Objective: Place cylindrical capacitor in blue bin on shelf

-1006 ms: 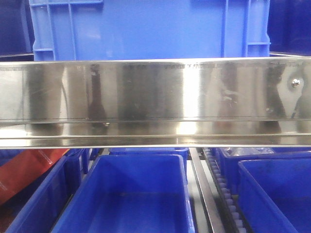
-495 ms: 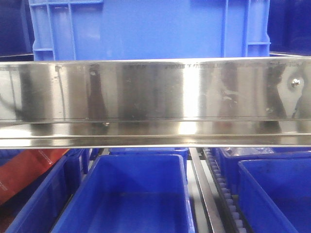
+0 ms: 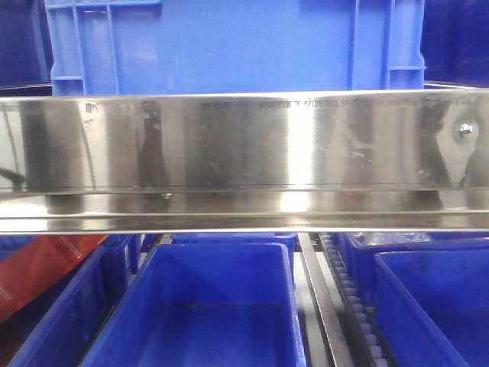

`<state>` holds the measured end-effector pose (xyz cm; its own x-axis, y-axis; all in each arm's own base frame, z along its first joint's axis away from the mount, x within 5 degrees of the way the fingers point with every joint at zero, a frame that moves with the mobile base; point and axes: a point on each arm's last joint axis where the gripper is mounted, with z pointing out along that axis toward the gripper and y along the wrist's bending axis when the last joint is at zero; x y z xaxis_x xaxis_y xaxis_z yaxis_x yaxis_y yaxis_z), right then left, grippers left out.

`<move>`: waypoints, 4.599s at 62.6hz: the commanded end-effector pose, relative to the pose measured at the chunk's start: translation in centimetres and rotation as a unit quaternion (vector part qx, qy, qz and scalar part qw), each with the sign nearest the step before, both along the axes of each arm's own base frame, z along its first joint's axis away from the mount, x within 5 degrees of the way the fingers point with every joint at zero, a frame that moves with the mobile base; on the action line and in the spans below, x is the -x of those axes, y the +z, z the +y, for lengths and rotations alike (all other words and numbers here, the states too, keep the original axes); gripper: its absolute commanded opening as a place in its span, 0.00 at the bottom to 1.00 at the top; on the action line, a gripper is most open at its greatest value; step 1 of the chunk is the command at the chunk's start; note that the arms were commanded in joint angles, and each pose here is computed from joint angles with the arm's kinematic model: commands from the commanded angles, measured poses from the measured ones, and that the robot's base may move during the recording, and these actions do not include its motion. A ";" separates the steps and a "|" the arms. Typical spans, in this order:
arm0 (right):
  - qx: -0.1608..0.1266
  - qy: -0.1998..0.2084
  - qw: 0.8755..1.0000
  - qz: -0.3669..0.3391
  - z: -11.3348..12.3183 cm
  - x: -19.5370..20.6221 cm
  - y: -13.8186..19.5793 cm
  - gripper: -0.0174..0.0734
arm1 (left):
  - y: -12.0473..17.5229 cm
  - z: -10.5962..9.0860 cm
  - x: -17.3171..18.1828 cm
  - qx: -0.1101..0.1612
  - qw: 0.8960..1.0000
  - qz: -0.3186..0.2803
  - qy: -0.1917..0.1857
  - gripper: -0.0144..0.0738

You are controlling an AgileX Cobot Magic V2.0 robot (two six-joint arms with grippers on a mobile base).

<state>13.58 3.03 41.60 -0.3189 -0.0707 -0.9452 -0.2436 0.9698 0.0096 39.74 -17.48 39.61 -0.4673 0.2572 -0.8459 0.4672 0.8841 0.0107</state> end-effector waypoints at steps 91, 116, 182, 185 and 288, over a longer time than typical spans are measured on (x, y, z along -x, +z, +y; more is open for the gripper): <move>-0.011 0.002 1.000 -0.021 0.1 0.2 0.6 0.01 | 7.2 10.6 17.6 0.033 0.996 -0.053 0.067 0.04; -0.015 0.001 0.999 -0.035 0.1 -0.2 1.2 0.01 | 1.4 14.5 30.9 0.088 0.981 -0.151 0.080 0.04; 0.048 0.189 0.977 0.085 18.3 -22.0 -0.8 0.01 | -2.2 16.4 38.3 0.095 0.979 -0.163 0.073 0.04; 0.051 0.189 0.976 0.095 18.7 -22.6 -1.8 0.01 | -2.2 16.4 38.3 0.095 0.979 -0.163 0.073 0.04; 0.031 0.170 0.984 -0.049 5.8 -1.2 3.8 0.02 | -2.2 16.4 38.3 0.095 0.979 -0.163 0.074 0.04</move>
<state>16.33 9.99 46.23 -0.2336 -0.2445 -0.9411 -0.5684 0.8196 -0.0718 1.54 -1.08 37.38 -0.1920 0.0436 -0.9804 0.3362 0.9415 -0.0240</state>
